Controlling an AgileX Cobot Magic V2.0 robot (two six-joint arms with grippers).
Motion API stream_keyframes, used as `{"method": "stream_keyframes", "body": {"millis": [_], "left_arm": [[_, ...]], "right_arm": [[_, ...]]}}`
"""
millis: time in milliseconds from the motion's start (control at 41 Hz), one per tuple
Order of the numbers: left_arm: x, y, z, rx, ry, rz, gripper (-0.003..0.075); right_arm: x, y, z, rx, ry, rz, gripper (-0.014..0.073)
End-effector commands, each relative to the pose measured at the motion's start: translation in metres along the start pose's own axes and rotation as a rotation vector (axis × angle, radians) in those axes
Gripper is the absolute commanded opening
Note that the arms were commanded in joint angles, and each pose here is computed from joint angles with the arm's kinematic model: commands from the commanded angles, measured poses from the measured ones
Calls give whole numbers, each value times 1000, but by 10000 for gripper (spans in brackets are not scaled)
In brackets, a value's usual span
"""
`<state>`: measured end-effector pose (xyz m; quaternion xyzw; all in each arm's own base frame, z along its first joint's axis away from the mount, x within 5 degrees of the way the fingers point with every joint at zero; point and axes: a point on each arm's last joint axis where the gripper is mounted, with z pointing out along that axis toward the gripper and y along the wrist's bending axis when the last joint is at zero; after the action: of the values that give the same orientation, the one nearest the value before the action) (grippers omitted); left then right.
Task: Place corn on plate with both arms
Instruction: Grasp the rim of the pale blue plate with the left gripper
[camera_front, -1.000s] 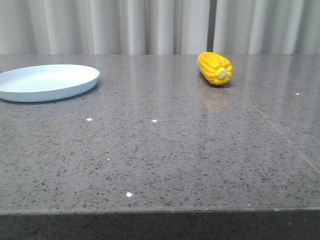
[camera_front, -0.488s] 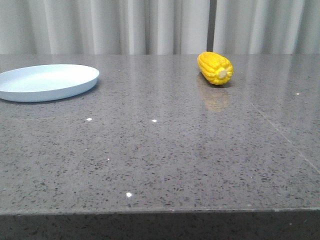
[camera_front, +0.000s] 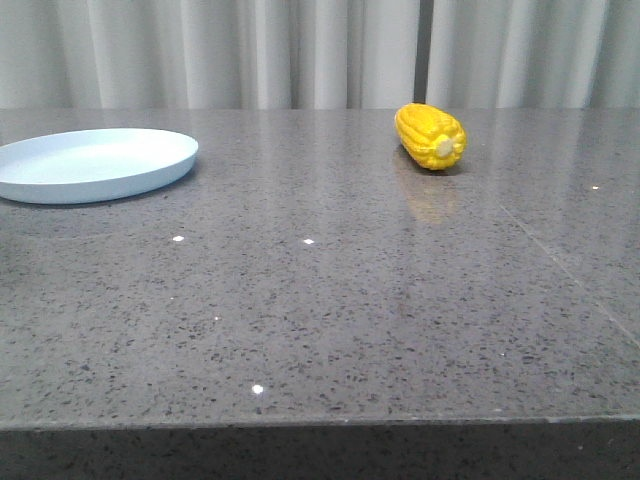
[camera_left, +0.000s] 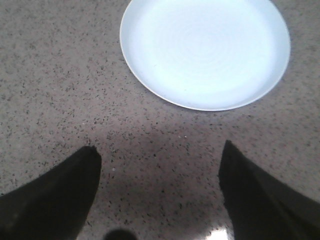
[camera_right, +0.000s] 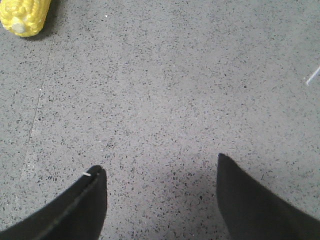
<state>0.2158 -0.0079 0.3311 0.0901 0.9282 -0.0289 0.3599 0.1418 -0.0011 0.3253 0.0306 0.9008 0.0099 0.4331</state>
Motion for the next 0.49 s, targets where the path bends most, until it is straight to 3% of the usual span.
{"method": "stream_keyframes", "body": {"millis": [0, 244, 463], "left_arm": [[-25, 13, 15, 1, -12, -64, 494], [-56, 35, 72, 198, -15, -175, 494], [-69, 48, 113, 208, 5, -208, 494]], "right_arm": [[-14, -1, -6, 6, -95, -14, 498], [-14, -1, -6, 6, -95, -14, 498], [-14, -1, -6, 6, -95, -14, 498]]}}
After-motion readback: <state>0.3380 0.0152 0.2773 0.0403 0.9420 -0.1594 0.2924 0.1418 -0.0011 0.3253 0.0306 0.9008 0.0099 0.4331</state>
